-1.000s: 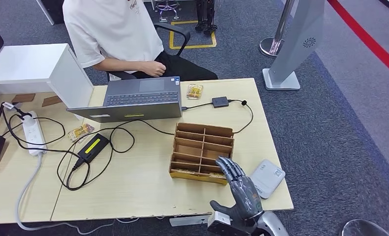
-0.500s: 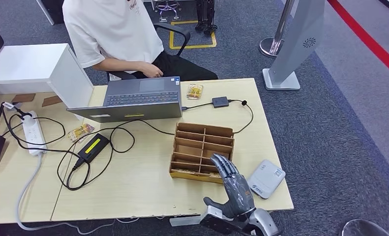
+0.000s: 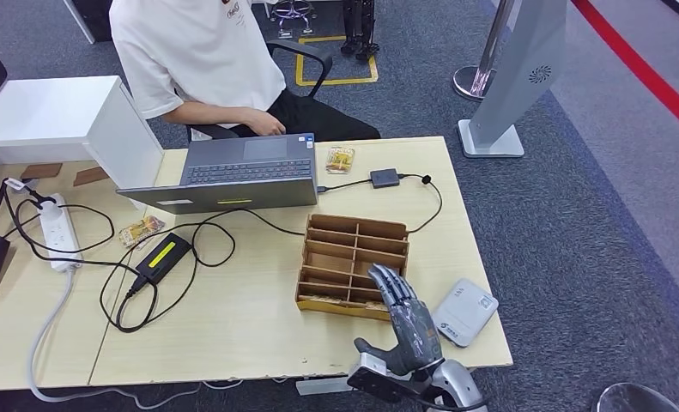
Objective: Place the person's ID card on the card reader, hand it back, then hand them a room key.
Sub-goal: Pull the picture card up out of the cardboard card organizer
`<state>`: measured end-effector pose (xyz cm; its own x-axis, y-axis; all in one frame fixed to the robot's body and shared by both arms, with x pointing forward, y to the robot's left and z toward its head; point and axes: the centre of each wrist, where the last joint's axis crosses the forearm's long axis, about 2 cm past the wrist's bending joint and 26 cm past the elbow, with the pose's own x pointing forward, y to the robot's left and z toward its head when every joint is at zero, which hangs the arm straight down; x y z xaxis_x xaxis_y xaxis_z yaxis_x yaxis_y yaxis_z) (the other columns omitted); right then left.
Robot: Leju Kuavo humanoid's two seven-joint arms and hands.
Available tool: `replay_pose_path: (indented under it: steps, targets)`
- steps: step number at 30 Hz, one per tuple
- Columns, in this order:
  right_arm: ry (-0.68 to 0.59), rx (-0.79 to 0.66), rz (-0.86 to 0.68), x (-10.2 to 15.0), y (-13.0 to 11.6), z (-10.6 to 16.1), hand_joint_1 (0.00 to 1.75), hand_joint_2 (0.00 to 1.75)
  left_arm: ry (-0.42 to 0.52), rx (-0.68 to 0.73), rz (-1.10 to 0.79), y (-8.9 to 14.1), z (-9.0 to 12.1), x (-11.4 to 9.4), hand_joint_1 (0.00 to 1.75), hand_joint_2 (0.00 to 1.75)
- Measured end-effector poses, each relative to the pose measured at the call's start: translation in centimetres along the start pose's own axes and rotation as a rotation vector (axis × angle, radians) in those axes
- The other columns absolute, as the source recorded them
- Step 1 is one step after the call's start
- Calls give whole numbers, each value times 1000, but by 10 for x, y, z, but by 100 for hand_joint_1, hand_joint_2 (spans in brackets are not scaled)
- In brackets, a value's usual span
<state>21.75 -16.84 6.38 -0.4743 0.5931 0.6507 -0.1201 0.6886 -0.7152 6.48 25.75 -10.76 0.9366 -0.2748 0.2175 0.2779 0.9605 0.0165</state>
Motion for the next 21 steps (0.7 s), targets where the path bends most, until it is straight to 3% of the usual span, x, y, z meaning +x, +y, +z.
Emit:
replay_pose_path:
  steps: [21]
  targets:
    - [43, -63, 141, -13, -8, 3, 0, 175, -1, -1, 12, 0, 0, 1, 0, 175]
